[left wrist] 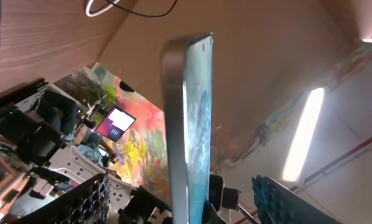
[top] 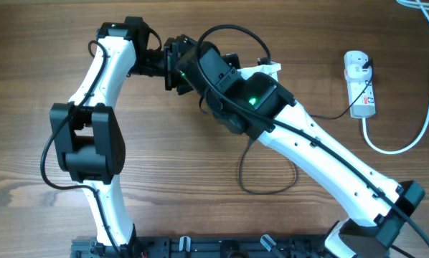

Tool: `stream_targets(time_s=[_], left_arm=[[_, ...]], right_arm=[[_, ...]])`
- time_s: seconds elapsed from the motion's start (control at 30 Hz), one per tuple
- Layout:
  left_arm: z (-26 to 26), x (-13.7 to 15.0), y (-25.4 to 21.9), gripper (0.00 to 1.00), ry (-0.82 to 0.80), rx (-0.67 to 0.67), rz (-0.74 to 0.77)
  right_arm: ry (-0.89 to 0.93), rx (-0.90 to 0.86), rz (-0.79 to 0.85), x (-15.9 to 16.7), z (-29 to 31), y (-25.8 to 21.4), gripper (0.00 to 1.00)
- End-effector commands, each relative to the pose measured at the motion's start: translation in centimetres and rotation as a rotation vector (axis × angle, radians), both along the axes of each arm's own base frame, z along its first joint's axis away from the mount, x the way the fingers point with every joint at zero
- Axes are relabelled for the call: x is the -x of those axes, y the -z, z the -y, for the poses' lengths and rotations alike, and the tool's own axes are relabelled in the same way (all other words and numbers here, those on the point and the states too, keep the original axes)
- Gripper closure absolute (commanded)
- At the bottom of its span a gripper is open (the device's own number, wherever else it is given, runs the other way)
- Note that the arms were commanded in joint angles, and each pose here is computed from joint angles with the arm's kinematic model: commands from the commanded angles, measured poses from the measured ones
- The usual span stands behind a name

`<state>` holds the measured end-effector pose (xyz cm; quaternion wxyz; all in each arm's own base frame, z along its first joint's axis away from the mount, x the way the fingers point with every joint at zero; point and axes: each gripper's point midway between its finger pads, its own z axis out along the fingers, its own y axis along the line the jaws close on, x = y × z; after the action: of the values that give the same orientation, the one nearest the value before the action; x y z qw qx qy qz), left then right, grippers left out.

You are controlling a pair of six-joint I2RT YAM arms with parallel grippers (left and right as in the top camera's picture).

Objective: Plug charger to phone and switch on socket

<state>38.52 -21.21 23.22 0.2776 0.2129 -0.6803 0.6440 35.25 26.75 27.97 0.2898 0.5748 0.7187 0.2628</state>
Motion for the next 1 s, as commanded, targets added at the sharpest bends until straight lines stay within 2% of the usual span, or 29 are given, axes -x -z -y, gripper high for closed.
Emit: stream_targets(time_s=[0.0, 0.13, 0.23, 0.33, 0.57, 0.73, 0.9, 0.97], left_arm=[[-0.2, 0.4, -1.8, 0.21, -0.007, 0.024, 0.013], [-0.2, 0.4, -1.8, 0.22, -0.007, 0.019, -0.043], [-0.2, 0.4, -1.8, 0.28, -0.007, 0.018, -0.052], [-0.2, 0.6, -1.8, 0.30, -0.008, 0.016, -0.069], [-0.3, 0.7, -1.8, 0.48, -0.008, 0.014, -0.087], [-0.3, 0.7, -1.9, 0.54, -0.008, 0.014, -0.090], [-0.3, 0.7, -1.9, 0.55, -0.008, 0.014, -0.090], [-0.3, 0.7, -1.9, 0.59, -0.008, 0.014, -0.090]], right_arm=[[0.032, -0.079, 0.030, 0.3, 0.1, -1.8, 0.96], [0.021, -0.087, 0.019, 0.4, -0.1, -1.7, 0.96], [0.022, -0.086, 0.018, 0.4, -0.2, -1.6, 0.96], [0.017, -0.089, 0.012, 0.4, -0.3, -1.5, 0.96], [-0.006, -0.093, -0.028, 0.3, -1.3, -0.1, 0.96], [0.007, -0.085, -0.023, -0.1, -1.1, 0.1, 0.96], [-0.006, -0.083, -0.049, -0.1, -1.6, 1.0, 0.96], [-0.006, -0.088, -0.046, -0.2, -1.7, 0.9, 0.96]])
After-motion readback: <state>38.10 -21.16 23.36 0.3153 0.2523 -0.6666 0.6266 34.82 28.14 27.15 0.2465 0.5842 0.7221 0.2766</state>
